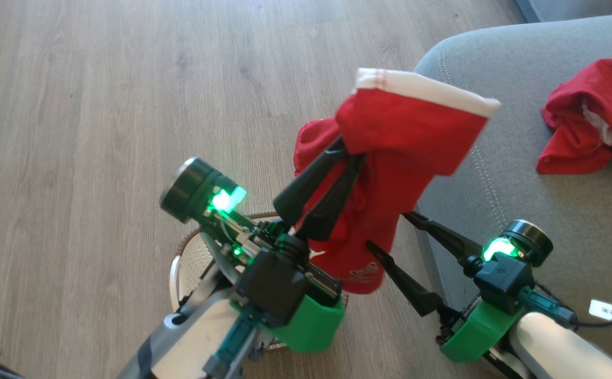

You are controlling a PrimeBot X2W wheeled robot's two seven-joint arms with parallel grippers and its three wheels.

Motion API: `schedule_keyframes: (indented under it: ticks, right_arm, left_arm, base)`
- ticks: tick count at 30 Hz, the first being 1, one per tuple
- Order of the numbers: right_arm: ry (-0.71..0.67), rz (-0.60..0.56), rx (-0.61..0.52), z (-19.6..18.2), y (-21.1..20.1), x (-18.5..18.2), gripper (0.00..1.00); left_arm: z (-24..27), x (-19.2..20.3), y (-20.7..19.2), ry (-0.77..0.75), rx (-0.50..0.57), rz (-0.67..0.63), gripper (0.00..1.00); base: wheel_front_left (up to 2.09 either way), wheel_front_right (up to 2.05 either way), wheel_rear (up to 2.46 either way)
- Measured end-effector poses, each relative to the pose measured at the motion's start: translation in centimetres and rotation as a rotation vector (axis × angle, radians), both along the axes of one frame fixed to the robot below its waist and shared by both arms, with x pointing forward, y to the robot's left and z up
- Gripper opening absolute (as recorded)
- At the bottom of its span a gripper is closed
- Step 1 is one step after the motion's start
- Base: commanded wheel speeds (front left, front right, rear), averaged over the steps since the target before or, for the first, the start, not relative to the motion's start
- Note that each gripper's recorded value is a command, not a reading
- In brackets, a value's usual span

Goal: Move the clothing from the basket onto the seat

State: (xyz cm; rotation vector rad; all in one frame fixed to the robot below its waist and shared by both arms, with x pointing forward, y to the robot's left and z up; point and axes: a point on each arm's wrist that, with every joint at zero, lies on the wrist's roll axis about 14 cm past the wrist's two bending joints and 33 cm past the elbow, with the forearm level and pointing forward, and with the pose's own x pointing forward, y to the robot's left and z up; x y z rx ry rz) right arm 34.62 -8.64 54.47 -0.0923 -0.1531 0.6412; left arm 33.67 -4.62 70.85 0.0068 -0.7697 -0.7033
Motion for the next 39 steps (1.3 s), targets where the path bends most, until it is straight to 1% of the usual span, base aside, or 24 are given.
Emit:
schedule_keyframes:
  ticks: [6, 12, 15, 23, 26, 32, 35, 36, 37, 38, 39]
  right_arm:
    - [-0.012, 0.034, -0.026, 0.2, 0.6, 0.4, 1.0]
    - [-0.015, 0.044, -0.038, 0.2, 0.7, 0.6, 1.0]
    - [-0.01, 0.079, -0.068, -0.2, 1.1, 0.2, 1.0]
    - [-0.018, 0.18, -0.085, -0.1, 3.7, -0.5, 1.0]
    - [-0.022, 0.2, -0.094, 0.0, 4.3, -0.4, 1.0]
    - [-0.004, 0.211, -0.057, -0.3, 6.0, -0.2, 1.0]
    - [0.005, 0.194, -0.047, -0.5, 6.3, 0.3, 1.0]
    - [0.013, 0.183, -0.048, -0.7, 6.2, 0.5, 0.49]
    - [0.02, 0.172, -0.048, -1.0, 6.1, 0.8, 0.15]
    - [0.024, 0.161, -0.045, -1.0, 6.0, 1.0, 0.0]
    - [0.025, 0.152, -0.04, -1.0, 5.8, 1.2, 0.0]
  left_arm:
    - [-0.6, -1.0, -0.8, -0.02, 0.041, -0.025, 0.0]
    - [-1.0, -0.9, -0.9, -0.008, 0.048, -0.022, 0.0]
    - [-1.0, -1.0, -1.1, -0.016, 0.056, -0.029, 0.0]
    - [-1.1, -1.5, -1.7, -0.004, 0.053, -0.065, 0.0]
    - [-0.9, -1.5, -1.7, -0.003, 0.048, -0.07, 0.0]
    - [-0.9, -1.8, -1.7, 0.004, 0.046, -0.076, 0.0]
    - [-0.7, -2.0, -1.7, 0.001, 0.046, -0.079, 0.0]
    - [-0.6, -2.1, -1.6, -0.001, 0.045, -0.077, 0.0]
    - [-0.6, -2.1, -1.5, -0.002, 0.044, -0.072, 0.0]
    - [-0.5, -2.1, -1.4, -0.003, 0.043, -0.067, 0.0]
    - [-0.4, -2.1, -1.2, -0.004, 0.042, -0.06, 0.0]
  base:
    - [0.0, 0.0, 0.0]
    - [0.0, 0.0, 0.0]
    - [0.0, 0.0, 0.0]
    - [0.0, 0.0, 0.0]
    - [0.0, 0.0, 0.0]
    - [0.0, 0.0, 0.0]
    - [0.0, 0.0, 0.0]
    - [0.0, 0.0, 0.0]
    - [0.0, 0.0, 0.0]
    - [0.0, 0.0, 0.0]
    - [0.0, 0.0, 0.0]
